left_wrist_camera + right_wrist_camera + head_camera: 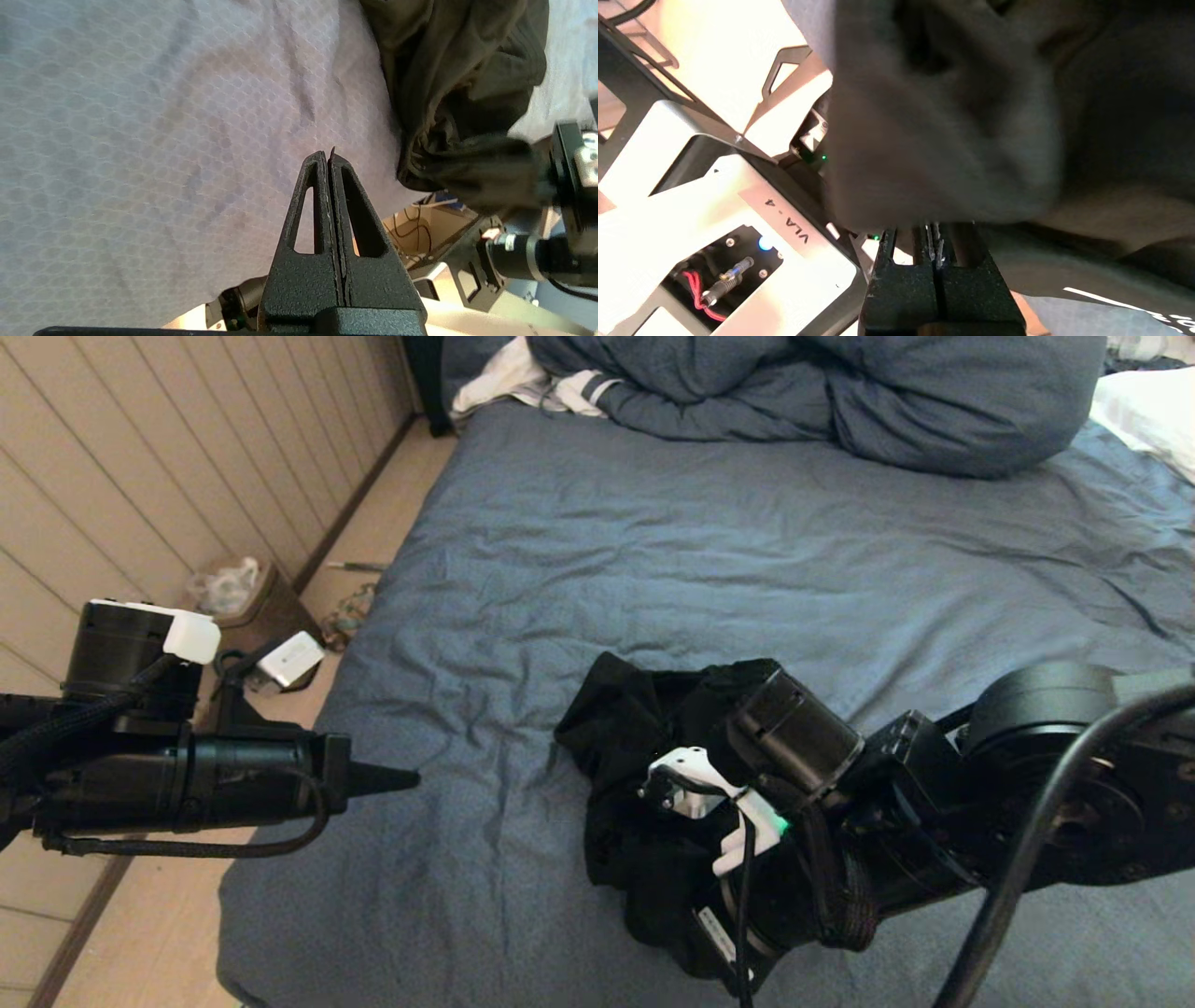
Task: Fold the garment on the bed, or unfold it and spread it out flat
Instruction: Fold the black T-shirt
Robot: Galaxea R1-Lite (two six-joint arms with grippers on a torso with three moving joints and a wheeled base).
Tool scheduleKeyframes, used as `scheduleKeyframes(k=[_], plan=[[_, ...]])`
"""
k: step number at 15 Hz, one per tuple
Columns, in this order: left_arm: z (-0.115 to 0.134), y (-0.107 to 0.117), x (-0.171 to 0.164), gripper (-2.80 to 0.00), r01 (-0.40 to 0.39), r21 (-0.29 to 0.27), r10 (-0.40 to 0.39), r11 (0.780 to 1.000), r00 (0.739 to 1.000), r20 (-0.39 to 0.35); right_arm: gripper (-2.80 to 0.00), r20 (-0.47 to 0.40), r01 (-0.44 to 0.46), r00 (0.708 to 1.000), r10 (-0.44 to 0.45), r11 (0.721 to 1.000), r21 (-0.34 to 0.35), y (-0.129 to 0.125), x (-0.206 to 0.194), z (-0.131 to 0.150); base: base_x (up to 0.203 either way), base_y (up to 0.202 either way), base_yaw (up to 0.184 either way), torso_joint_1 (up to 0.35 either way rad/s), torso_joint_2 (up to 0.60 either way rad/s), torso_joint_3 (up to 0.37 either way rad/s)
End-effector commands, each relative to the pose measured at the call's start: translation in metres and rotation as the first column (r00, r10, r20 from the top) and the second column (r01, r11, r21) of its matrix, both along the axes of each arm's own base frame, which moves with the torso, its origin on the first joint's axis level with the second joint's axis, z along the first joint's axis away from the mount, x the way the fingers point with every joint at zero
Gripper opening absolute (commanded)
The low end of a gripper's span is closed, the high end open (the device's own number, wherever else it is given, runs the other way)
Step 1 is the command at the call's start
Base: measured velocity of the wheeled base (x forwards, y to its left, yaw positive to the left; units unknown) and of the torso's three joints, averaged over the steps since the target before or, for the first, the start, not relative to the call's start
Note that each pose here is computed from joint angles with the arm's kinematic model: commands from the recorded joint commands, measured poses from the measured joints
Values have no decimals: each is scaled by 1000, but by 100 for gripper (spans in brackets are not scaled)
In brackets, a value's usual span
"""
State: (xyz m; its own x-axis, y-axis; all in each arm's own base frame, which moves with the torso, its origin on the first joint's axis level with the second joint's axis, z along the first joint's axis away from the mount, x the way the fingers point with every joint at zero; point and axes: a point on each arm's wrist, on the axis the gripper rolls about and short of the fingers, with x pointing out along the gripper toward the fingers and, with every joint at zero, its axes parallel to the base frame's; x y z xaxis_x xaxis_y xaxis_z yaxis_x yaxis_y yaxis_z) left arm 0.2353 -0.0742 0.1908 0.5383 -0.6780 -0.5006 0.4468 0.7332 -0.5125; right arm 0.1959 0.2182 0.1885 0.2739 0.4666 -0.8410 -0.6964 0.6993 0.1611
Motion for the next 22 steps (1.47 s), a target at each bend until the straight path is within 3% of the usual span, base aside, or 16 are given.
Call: scheduleKeyframes(k=[1,7,9,12,14,17,22], plan=[[-1,0,0,-280,3,-1,-3,1000,1000,-7,-280,36,13,999,-14,1000,28,-8,-4,12,0,0,0,0,0,0],[0,0,-1,-280,16,-12,-16,1000,1000,-5,-280,235,74,964,-125,974,215,-41,4,86,0,0,0,0,0,0],[5,-1,0,-280,16,-17,-16,1000,1000,12,-280,254,139,947,-198,963,232,-55,19,94,0,0,0,0,0,0],[27,-4,6,-280,11,-49,-7,999,997,72,-280,240,243,927,-288,949,200,-70,53,84,0,0,0,0,0,0],[55,-22,7,-280,57,-82,-46,995,991,127,-280,226,274,923,-312,944,183,-75,63,77,0,0,0,0,0,0],[96,-58,5,-280,142,-85,-125,986,975,182,-280,206,288,928,-312,948,138,-76,76,61,0,0,0,0,0,0],[105,-129,-6,-280,282,-44,-270,958,947,175,-280,162,286,940,-299,953,96,-58,107,35,0,0,0,0,0,0]])
